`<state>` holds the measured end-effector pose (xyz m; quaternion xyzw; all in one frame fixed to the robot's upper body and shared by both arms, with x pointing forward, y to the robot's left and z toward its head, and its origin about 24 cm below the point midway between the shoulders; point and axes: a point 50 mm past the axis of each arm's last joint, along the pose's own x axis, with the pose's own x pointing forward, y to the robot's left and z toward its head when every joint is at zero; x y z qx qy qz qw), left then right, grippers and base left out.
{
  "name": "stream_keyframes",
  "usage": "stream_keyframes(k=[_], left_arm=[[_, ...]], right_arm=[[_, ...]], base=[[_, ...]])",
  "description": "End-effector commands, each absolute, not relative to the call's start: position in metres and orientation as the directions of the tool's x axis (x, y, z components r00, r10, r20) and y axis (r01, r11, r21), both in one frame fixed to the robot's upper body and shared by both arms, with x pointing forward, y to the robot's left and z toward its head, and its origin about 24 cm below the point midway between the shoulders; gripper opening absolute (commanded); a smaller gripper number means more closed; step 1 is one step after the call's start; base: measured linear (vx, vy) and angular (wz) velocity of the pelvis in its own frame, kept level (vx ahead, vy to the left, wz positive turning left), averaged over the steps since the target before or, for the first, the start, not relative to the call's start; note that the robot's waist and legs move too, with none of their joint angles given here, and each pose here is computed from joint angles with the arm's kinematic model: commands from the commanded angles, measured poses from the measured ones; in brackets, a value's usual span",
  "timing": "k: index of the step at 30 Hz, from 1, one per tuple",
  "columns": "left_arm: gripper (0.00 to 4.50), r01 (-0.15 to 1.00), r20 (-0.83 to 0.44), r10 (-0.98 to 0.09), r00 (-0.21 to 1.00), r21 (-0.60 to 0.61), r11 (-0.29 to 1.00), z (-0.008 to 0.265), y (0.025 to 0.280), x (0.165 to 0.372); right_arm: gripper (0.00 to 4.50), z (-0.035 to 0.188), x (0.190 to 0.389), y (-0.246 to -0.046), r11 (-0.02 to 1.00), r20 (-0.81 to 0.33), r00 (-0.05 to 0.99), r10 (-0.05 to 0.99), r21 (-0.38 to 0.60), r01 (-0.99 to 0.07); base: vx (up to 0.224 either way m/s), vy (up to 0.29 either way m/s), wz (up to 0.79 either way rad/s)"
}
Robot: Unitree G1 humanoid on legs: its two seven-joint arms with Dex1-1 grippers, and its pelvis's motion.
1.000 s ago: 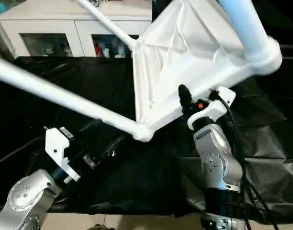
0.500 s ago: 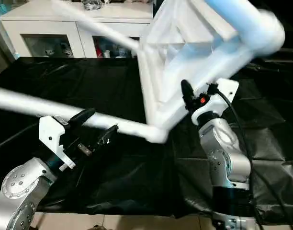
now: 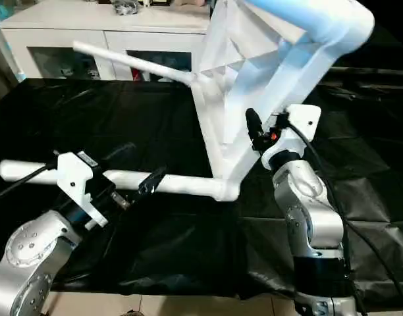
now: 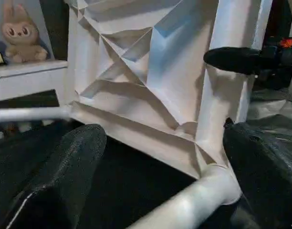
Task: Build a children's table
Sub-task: Flip table
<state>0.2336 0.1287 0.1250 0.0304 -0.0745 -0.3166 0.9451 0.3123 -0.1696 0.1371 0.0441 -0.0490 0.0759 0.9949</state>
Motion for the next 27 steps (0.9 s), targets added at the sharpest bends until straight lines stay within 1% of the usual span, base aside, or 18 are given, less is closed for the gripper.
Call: stream_keyframes(k=[1, 3, 4, 5, 6, 8, 10, 13, 16, 18, 20, 21, 23, 24, 25, 27], left_arm=[[4.5, 0.582, 0.122, -0.595, 0.795, 0.125, 0.803, 0.128, 0.13, 0.236], [4.5, 0.581, 0.128, -0.595, 0.794, 0.132, 0.803, 0.13, 0.129, 0.237], [4.5, 0.576, 0.129, -0.594, 0.794, 0.148, 0.804, 0.132, 0.128, 0.238], [4.5, 0.576, 0.129, -0.594, 0.794, 0.148, 0.804, 0.132, 0.128, 0.238], [4.5, 0.571, 0.127, -0.592, 0.796, 0.166, 0.804, 0.133, 0.128, 0.239], [4.5, 0.571, 0.127, -0.595, 0.794, 0.182, 0.801, 0.135, 0.128, 0.241], [4.5, 0.568, 0.119, -0.602, 0.79, 0.231, 0.79, 0.138, 0.128, 0.243], [4.5, 0.574, 0.111, -0.614, 0.782, 0.259, 0.777, 0.139, 0.126, 0.244], [4.5, 0.548, 0.113, -0.613, 0.782, 0.344, 0.763, 0.146, 0.124, 0.249], [4.5, 0.521, 0.116, -0.605, 0.787, 0.399, 0.754, 0.151, 0.123, 0.253], [4.5, 0.494, 0.112, -0.609, 0.785, 0.48, 0.725, 0.154, 0.122, 0.256], [4.5, 0.477, 0.109, -0.619, 0.778, 0.539, 0.694, 0.156, 0.121, 0.259], [4.5, 0.466, 0.114, -0.62, 0.776, 0.559, 0.686, 0.158, 0.121, 0.26], [4.5, 0.436, 0.135, -0.627, 0.768, 0.607, 0.664, 0.164, 0.121, 0.261], [4.5, 0.435, 0.135, -0.627, 0.767, 0.608, 0.664, 0.164, 0.121, 0.261], [4.5, 0.38, 0.182, -0.63, 0.755, 0.661, 0.647, 0.174, 0.12, 0.26]], right_arm=[[1.96, 0.113, 0.308, -0.183, 0.999, -0.015, 0.998, 0.053, 0.001, -0.053], [1.96, 0.108, 0.305, -0.182, 0.999, -0.036, 0.998, 0.042, -0.012, -0.042], [1.96, 0.104, 0.303, -0.181, 0.999, -0.055, 0.998, 0.032, -0.04, -0.034], [1.96, 0.104, 0.303, -0.181, 0.999, -0.055, 0.998, 0.032, -0.04, -0.034], [1.96, 0.101, 0.301, -0.181, 0.997, -0.066, 0.998, 0.025, -0.071, -0.029], [1.96, 0.099, 0.3, -0.182, 0.995, -0.071, 0.997, 0.015, -0.099, -0.022], [1.96, 0.097, 0.299, -0.184, 0.988, -0.076, 0.997, -0.009, -0.151, -0.002], [1.95, 0.096, 0.3, -0.186, 0.983, -0.077, 0.997, -0.023, -0.181, 0.009], [1.95, 0.094, 0.305, -0.189, 0.979, -0.069, 0.997, -0.034, -0.202, 0.02], [1.95, 0.09, 0.311, -0.188, 0.974, -0.09, 0.996, -0.014, -0.228, -0.007], [1.95, 0.088, 0.318, -0.187, 0.968, -0.094, 0.996, -0.001, -0.249, -0.023], [2.65, 0.086, 0.324, -0.186, 0.966, -0.092, 0.996, 0.008, -0.257, -0.032], [2.65, 0.085, 0.327, -0.184, 0.967, -0.094, 0.996, 0.006, -0.254, -0.03], [2.74, 0.083, 0.333, -0.18, 0.967, -0.1, 0.995, 0.009, -0.253, -0.034], [2.74, 0.083, 0.333, -0.18, 0.967, -0.1, 0.995, 0.009, -0.253, -0.035], [3.05, 0.083, 0.337, -0.176, 0.965, -0.095, 0.995, 0.015, -0.258, -0.039]], base=[[0.0, 0.0, 0.0], [0.0, 0.0, 0.0], [0.0, 0.0, 0.0], [0.0, 0.0, 0.0], [0.0, 0.0, 0.0], [0.0, 0.0, 0.0], [0.0, 0.0, 0.0], [0.0, 0.0, 0.0], [0.0, 0.0, 0.0], [0.0, 0.0, 0.0], [0.0, 0.0, 0.0], [0.0, 0.0, 0.0], [0.0, 0.0, 0.0], [0.0, 0.0, 0.0], [0.0, 0.0, 0.0], [0.0, 0.0, 0.0]])
